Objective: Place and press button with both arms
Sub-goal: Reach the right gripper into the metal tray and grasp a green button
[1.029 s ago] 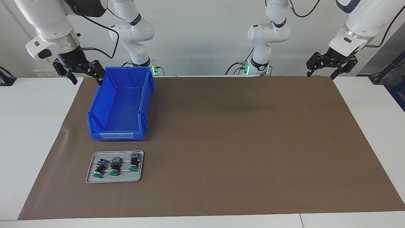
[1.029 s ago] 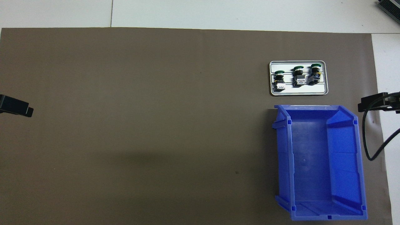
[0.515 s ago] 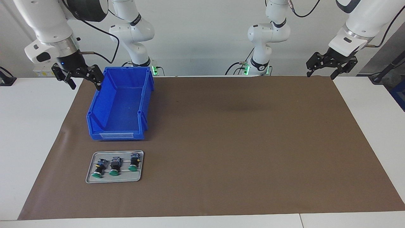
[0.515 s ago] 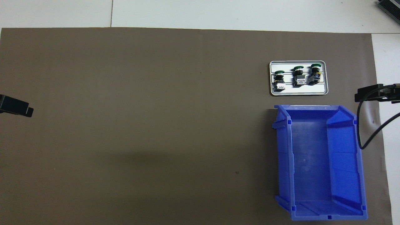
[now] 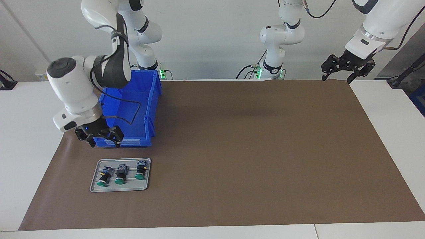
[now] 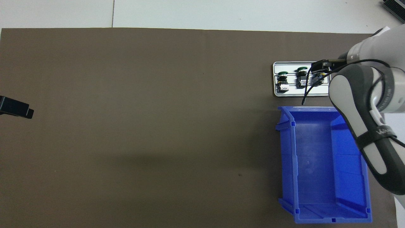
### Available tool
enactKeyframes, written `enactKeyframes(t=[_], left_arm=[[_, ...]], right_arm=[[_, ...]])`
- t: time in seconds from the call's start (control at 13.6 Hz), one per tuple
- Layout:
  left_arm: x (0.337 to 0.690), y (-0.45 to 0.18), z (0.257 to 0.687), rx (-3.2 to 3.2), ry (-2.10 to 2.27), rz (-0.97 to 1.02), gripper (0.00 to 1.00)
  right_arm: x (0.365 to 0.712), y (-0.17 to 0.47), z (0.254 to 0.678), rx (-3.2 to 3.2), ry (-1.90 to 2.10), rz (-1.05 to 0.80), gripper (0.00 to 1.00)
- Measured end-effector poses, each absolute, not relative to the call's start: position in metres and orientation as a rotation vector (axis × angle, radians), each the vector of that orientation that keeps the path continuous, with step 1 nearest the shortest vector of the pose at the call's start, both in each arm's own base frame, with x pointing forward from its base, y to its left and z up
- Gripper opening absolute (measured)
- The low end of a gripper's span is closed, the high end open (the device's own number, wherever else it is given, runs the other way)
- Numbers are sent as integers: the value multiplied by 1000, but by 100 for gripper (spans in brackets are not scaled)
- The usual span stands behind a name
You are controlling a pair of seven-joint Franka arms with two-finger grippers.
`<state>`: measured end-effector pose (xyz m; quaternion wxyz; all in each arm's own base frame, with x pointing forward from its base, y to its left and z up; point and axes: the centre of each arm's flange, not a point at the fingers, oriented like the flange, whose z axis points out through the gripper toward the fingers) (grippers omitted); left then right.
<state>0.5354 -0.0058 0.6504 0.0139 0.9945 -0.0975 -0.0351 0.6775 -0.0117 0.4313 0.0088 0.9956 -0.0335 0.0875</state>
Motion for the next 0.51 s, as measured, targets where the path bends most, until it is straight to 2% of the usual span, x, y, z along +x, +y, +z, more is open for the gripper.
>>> enactKeyframes(t=[0.22, 0.51], left_arm=[[535, -6, 650, 3097, -304, -109, 100], [535, -6, 650, 3097, -304, -109, 100]], right_arm=[[697, -10, 371, 3098, -110, 283, 100], [704, -4, 331, 3094, -97, 250, 100]])
